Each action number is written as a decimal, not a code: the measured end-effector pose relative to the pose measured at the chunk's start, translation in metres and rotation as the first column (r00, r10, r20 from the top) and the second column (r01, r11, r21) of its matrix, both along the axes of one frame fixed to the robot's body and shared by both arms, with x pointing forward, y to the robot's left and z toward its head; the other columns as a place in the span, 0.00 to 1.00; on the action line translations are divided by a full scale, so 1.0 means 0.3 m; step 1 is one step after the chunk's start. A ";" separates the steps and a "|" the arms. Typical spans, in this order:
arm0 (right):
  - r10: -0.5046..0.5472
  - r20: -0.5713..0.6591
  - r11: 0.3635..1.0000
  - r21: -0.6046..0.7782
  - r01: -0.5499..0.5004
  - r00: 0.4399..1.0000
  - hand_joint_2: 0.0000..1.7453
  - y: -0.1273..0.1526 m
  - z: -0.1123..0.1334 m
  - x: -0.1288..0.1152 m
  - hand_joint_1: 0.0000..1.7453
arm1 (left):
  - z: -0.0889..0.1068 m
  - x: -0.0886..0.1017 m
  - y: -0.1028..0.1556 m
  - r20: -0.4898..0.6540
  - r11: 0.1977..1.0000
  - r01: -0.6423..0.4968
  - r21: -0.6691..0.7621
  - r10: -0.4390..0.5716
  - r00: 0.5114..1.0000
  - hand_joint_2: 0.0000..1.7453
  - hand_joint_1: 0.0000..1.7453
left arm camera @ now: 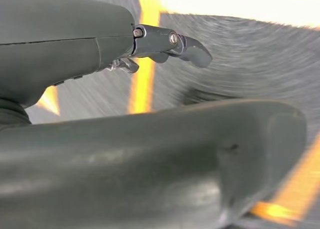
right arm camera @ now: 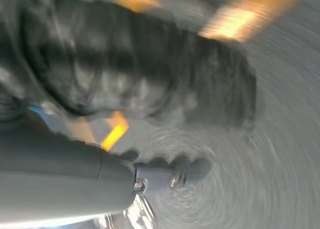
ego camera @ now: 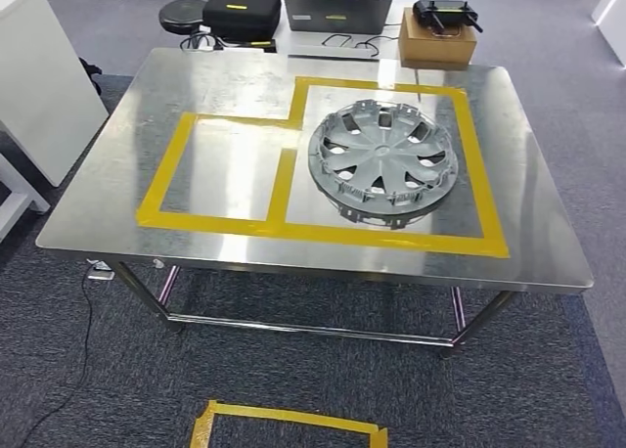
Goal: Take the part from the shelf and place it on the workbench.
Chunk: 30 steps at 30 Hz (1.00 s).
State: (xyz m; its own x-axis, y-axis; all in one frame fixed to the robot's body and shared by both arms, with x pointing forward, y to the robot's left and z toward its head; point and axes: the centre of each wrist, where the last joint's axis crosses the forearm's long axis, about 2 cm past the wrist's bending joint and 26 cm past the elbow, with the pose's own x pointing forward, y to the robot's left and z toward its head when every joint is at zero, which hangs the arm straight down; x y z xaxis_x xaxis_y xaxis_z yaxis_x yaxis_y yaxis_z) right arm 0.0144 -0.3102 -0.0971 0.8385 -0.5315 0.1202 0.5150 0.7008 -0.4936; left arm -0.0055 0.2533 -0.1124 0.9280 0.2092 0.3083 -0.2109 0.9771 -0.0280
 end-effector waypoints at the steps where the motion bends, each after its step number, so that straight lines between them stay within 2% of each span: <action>1: 0.108 -0.033 0.992 0.067 -0.105 0.994 0.00 0.037 -0.011 0.019 0.00 | 0.000 0.004 0.006 -0.026 0.998 0.065 0.010 -0.064 0.998 0.00 0.00; 3: 0.302 -0.047 0.940 0.180 -0.289 0.952 0.00 0.108 -0.024 0.054 0.00 | 0.000 0.018 0.012 -0.067 0.988 0.152 0.023 -0.150 0.986 0.00 0.00; 4: 0.412 -0.040 0.888 0.241 -0.392 0.910 0.00 0.139 -0.028 0.069 0.00 | 0.000 0.026 0.014 -0.087 0.979 0.203 0.031 -0.200 0.976 0.00 0.00; 6: 0.631 -0.012 0.726 0.361 -0.585 0.775 0.00 0.187 -0.032 0.095 0.00 | -0.001 0.041 0.023 -0.117 0.938 0.342 0.054 -0.334 0.935 0.00 0.00; 7: 0.700 0.003 0.652 0.406 -0.641 0.714 0.00 0.204 -0.033 0.101 0.00 | -0.001 0.049 0.029 -0.123 0.911 0.407 0.066 -0.397 0.909 0.00 0.00; 8: 0.738 0.012 0.604 0.435 -0.668 0.675 0.00 0.215 -0.034 0.103 0.00 | -0.001 0.055 0.037 -0.127 0.886 0.456 0.077 -0.445 0.886 0.00 0.00; 11: 0.792 -0.003 0.541 0.465 -0.700 0.610 0.00 0.227 -0.036 0.092 0.00 | -0.002 0.062 0.056 -0.143 0.836 0.540 0.096 -0.525 0.839 0.00 0.00; 15: 0.902 -0.063 0.411 0.429 -0.804 0.427 0.00 0.223 -0.038 0.090 0.00 | -0.001 0.072 0.052 -0.180 0.776 0.618 0.123 -0.595 0.783 0.00 0.00; 17: 0.930 -0.061 0.355 0.409 -0.841 0.363 0.00 0.225 -0.037 0.096 0.00 | -0.001 0.083 0.047 -0.195 0.744 0.657 0.119 -0.631 0.751 0.00 0.00; 18: 0.937 -0.056 0.336 0.406 -0.850 0.344 0.00 0.228 -0.037 0.098 0.00 | 0.000 0.087 0.044 -0.202 0.715 0.690 0.110 -0.664 0.720 0.00 0.00; 21: 0.954 -0.038 0.285 0.420 -0.861 0.297 0.00 0.239 -0.036 0.104 0.00 | 0.001 0.100 0.024 -0.219 0.577 0.813 0.078 -0.785 0.579 0.00 0.00; 23: 0.963 -0.030 0.256 0.430 -0.866 0.269 0.00 0.246 -0.036 0.106 0.00 | 0.002 0.105 0.009 -0.224 0.518 0.853 0.067 -0.825 0.519 0.00 0.00; 25: 0.968 -0.027 0.237 0.436 -0.868 0.250 0.00 0.250 -0.036 0.103 0.00 | 0.003 0.110 -0.002 -0.223 0.498 0.865 0.064 -0.837 0.499 0.00 0.00; 30: 0.973 -0.025 0.216 0.433 -0.875 0.228 0.00 0.251 -0.035 0.111 0.00 | 0.004 0.116 -0.009 -0.219 0.490 0.869 0.064 -0.843 0.491 0.00 0.00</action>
